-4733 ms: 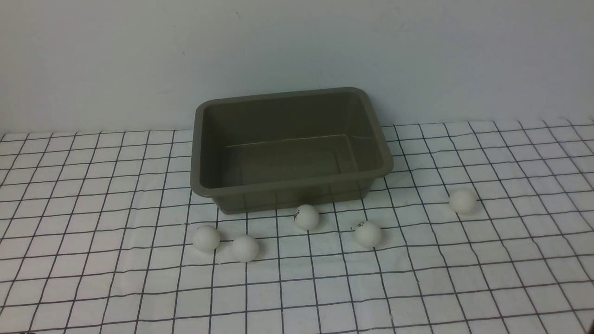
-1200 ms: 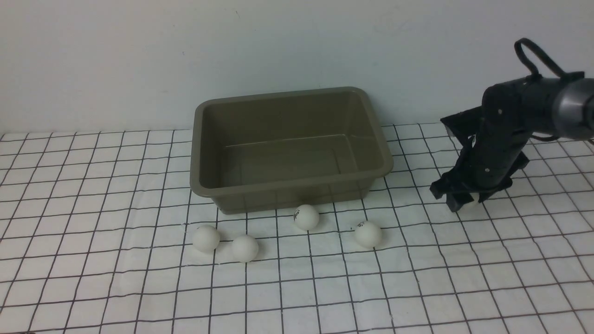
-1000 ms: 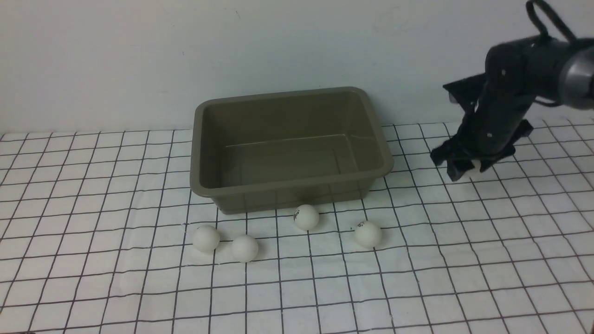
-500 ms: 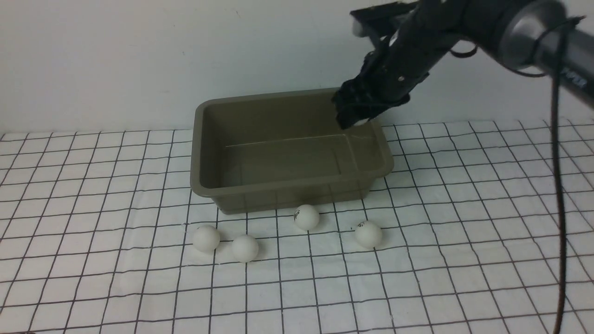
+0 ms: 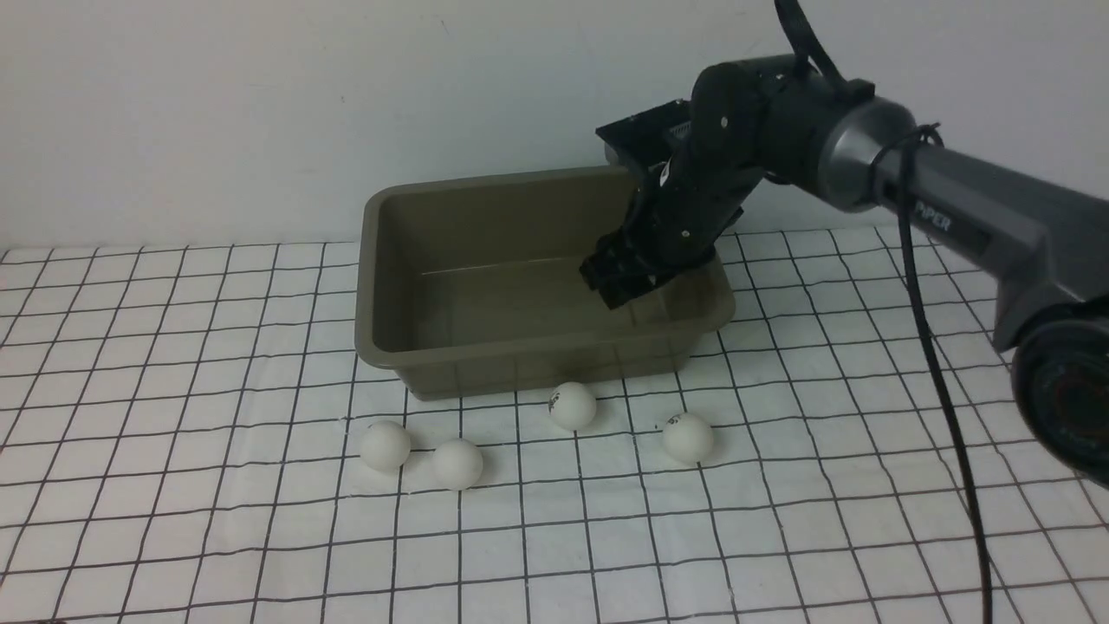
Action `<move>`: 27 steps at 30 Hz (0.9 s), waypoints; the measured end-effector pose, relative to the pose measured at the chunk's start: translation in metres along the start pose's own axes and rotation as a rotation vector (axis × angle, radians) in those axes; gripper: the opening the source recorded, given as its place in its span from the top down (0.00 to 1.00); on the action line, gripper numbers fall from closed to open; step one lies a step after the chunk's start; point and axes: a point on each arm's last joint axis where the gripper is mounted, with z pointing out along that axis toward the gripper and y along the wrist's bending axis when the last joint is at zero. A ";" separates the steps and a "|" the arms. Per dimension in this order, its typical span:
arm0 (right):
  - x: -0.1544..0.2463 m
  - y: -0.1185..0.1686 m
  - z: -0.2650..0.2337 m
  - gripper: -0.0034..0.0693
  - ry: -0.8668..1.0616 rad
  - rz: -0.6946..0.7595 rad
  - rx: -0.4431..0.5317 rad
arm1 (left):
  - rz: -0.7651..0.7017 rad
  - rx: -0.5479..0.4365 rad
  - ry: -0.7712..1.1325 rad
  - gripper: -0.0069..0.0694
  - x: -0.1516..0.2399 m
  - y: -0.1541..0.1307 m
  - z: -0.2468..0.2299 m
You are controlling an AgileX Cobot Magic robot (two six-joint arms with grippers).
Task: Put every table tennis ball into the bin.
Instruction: Use the right arm to put the table tennis ball into the box, then use the right arm to clamp the table tennis ball closest to it
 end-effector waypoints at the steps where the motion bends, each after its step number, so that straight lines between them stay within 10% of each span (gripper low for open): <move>1: 0.000 0.000 0.002 0.45 0.000 0.000 0.000 | 0.000 0.000 0.000 0.92 0.000 0.000 0.000; 17: -0.030 0.001 -0.057 0.38 -0.080 0.000 0.020 | 0.000 0.000 0.000 0.92 0.000 0.000 0.000; 27: -0.015 -0.009 -0.197 0.38 -0.180 -0.005 0.212 | 0.000 0.000 0.000 0.92 0.000 0.000 0.000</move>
